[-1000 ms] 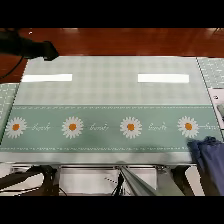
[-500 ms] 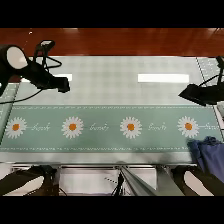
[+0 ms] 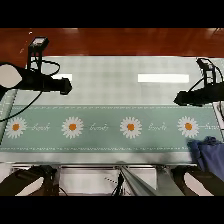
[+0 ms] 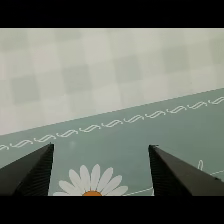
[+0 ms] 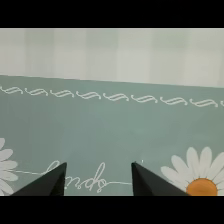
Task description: Fold the shirts.
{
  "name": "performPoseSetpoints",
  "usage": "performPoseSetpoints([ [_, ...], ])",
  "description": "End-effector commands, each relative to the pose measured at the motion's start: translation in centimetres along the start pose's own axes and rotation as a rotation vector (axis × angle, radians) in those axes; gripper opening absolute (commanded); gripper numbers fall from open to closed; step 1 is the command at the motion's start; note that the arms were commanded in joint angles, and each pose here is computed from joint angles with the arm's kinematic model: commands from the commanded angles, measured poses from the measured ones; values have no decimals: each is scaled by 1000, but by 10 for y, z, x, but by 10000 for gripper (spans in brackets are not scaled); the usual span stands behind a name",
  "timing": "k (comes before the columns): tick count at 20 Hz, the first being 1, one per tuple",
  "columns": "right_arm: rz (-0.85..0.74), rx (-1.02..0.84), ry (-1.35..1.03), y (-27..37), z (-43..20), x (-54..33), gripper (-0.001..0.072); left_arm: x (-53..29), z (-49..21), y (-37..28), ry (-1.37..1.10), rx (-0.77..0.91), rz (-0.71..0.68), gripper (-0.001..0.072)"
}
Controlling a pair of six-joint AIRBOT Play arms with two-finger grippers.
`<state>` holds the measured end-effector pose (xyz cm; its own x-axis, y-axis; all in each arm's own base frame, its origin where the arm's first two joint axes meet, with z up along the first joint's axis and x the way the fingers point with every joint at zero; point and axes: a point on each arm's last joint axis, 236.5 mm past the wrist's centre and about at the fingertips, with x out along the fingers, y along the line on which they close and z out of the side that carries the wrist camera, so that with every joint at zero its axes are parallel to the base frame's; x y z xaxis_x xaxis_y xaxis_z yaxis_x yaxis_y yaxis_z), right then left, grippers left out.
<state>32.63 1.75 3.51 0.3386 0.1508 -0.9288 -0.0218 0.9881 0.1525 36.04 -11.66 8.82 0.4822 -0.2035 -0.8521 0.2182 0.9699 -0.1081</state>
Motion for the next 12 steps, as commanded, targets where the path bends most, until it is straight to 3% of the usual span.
performPoseSetpoints([
  [1,-6,-6,-26,1,6,0,485,4,2,-1,-6,-3,-2,720],
  [12,-7,-7,-30,0,7,0,485,6,1,-1,0,-3,-1,720],
])
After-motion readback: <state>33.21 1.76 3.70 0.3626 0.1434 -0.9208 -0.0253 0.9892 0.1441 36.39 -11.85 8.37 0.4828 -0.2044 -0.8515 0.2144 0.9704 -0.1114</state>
